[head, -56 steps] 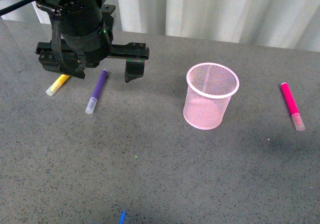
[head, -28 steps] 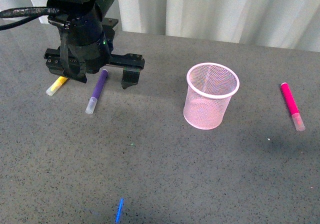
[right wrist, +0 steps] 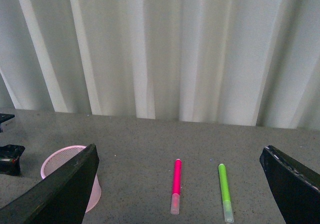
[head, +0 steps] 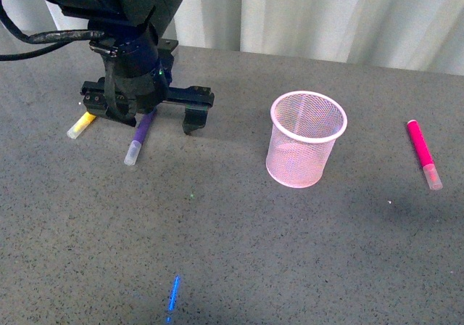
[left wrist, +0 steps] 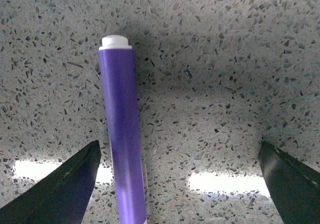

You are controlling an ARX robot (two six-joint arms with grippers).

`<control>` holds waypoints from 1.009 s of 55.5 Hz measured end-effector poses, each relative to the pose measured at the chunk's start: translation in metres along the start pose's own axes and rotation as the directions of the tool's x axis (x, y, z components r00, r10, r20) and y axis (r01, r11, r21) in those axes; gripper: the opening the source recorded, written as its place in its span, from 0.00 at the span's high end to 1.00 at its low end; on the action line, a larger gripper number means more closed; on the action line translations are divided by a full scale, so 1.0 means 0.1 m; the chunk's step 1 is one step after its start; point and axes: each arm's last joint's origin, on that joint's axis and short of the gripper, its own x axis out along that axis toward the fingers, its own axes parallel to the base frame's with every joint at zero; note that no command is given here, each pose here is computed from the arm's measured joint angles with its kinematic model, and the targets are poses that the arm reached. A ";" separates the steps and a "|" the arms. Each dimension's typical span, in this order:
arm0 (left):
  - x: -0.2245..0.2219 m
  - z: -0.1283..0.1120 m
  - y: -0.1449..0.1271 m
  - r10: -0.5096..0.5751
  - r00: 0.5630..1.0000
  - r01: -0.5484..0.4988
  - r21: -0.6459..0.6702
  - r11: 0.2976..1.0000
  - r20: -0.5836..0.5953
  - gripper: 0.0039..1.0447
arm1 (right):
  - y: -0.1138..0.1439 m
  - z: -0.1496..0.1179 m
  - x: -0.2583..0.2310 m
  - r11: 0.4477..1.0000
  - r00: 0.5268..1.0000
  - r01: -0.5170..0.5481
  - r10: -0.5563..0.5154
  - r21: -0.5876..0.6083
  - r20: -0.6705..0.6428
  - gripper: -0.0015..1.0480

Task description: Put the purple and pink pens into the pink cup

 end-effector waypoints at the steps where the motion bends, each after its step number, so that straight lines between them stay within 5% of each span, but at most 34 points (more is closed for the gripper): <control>1: 0.00 0.00 0.00 -0.001 1.000 0.001 0.000 1.000 0.001 0.06 | 0.00 0.00 0.00 1.000 1.000 0.000 0.000 0.000 0.000 0.07; 11: 0.04 0.03 -0.01 -0.005 1.000 0.005 0.016 1.000 0.006 0.13 | 0.00 0.00 0.00 1.000 1.000 0.000 0.000 0.000 0.000 0.07; 38: 0.10 0.00 0.09 0.151 0.987 -0.159 0.166 0.973 0.060 0.87 | 0.00 0.00 0.00 1.000 1.000 0.000 0.000 0.000 0.000 0.07; 56: 0.05 -0.01 0.13 0.160 0.986 -0.164 0.170 0.972 0.038 0.89 | 0.00 0.00 0.00 1.000 1.000 0.000 0.000 0.000 0.000 0.07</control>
